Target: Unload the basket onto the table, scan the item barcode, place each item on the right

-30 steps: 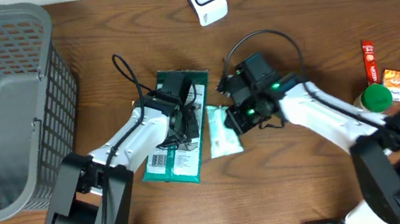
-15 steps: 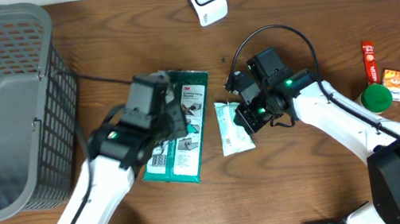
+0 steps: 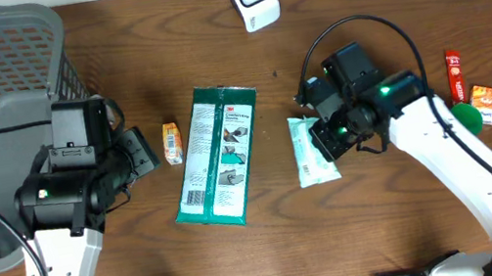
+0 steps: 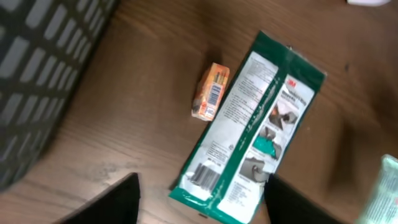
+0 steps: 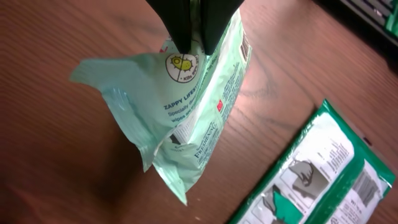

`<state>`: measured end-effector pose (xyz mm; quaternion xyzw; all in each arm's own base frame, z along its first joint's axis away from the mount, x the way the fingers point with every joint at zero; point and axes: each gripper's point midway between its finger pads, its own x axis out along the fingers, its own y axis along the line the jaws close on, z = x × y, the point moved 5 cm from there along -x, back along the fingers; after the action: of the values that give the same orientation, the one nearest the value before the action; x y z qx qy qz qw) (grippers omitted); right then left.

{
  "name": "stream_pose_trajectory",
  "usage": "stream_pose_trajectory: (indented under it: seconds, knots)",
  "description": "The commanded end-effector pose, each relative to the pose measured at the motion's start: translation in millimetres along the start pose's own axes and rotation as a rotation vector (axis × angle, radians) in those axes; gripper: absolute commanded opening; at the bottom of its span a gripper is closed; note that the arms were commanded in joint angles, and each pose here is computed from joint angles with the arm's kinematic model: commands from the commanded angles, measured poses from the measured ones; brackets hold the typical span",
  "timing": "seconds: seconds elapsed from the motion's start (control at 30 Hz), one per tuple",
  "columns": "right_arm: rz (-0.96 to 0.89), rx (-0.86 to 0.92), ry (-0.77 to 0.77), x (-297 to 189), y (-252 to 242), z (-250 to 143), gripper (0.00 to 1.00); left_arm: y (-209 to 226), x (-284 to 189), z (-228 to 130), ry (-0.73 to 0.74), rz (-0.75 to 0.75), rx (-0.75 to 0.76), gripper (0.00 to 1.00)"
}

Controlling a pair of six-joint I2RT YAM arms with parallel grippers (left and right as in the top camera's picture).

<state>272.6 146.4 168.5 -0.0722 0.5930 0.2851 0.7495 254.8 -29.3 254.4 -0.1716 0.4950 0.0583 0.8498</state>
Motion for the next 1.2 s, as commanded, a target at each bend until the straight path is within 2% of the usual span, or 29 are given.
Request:
stream_pose_trajectory:
  seconds: [0.0,0.23,0.43,0.6,0.7,0.8,0.97,1.17]
  knots:
    - [-0.082,-0.035,-0.005,-17.9,-6.8,3.9,0.01,0.8,-3.7,3.6,-0.017,0.005,0.004,0.84]
    - [-0.137,-0.045,-0.076,-66.3,-1.7,29.0,0.01,0.9,-3.7,3.6,-0.017,0.005,0.004,0.85]
    - [-0.144,-0.038,-0.223,-145.2,18.2,61.1,0.01,0.9,-3.7,3.6,-0.017,0.005,0.004,0.85]
    - [-0.236,-0.033,-0.356,-214.7,25.2,81.2,0.01,0.9,-3.6,3.4,-0.016,0.005,0.004,0.86]
    - [-0.242,-0.04,-0.385,-237.5,30.4,89.1,0.01,0.9,-3.6,3.4,-0.016,0.006,0.004,0.86]
    - [-0.25,-0.08,-0.376,-243.0,31.4,96.3,0.01,0.9,-3.6,3.5,-0.017,0.006,0.004,0.86]
    - [-0.286,-0.204,-0.333,-220.1,29.4,118.3,0.01,0.9,-3.6,3.5,-0.017,0.006,0.004,0.86]
    - [-0.544,-0.253,-0.222,-185.1,12.1,142.1,0.01,0.9,-3.6,3.4,-0.016,0.006,0.004,0.86]
